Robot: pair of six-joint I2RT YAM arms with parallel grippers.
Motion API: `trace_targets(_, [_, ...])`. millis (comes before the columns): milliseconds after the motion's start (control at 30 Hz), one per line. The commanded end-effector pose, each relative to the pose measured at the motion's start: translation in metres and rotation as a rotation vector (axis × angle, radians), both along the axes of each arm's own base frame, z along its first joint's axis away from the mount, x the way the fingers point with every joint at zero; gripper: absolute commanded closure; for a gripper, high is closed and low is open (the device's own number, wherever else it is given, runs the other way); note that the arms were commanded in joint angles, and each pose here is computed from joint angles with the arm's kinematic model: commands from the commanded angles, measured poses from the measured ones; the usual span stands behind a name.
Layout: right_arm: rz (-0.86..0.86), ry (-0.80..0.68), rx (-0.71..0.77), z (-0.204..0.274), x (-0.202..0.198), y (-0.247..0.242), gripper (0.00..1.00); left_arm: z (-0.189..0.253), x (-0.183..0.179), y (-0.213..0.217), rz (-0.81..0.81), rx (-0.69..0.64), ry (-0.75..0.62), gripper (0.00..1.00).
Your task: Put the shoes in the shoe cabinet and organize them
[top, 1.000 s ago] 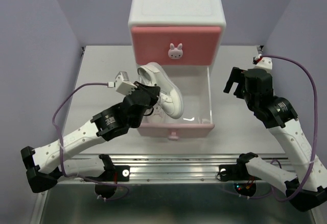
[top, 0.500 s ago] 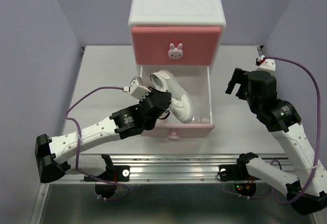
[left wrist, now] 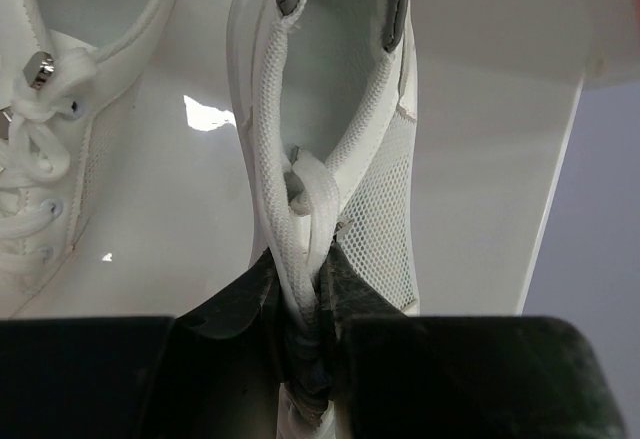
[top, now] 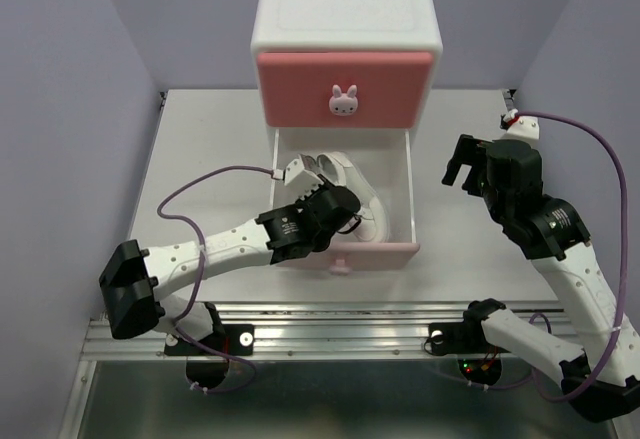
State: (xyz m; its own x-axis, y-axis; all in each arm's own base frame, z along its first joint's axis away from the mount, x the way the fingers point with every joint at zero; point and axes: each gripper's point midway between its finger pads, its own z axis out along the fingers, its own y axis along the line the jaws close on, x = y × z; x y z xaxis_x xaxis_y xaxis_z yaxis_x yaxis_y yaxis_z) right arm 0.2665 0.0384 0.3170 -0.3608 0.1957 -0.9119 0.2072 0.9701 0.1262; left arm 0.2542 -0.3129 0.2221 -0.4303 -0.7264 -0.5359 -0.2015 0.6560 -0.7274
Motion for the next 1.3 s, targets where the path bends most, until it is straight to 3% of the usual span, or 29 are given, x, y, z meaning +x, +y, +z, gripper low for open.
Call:
trace_targets(0, [-0.013,-0.045,-0.002,0.01,0.001,-0.004,0.0,0.054,0.01,-0.019,-0.038,-0.049,-0.115,1.0])
trace_targets(133, [-0.011,-0.04,-0.008,0.008,0.002,-0.004,0.0,0.039,0.007,-0.024,-0.143,0.108,-0.135,1.0])
trace_targets(300, [-0.01,-0.034,-0.005,0.005,0.003,-0.003,0.0,0.031,0.009,-0.026,-0.215,0.213,-0.15,1.0])
trace_targets(667, [-0.015,-0.038,0.003,0.005,0.004,-0.002,0.0,0.001,0.033,-0.024,-0.233,0.311,-0.11,1.0])
trace_targets(933, [-0.028,-0.045,0.01,0.004,0.002,-0.005,0.0,-0.011,0.037,-0.014,-0.256,0.437,-0.097,1.0])
trace_targets(1267, [-0.04,-0.047,0.021,0.003,0.003,-0.005,0.0,-0.025,0.04,-0.004,-0.299,0.495,-0.077,1.0])
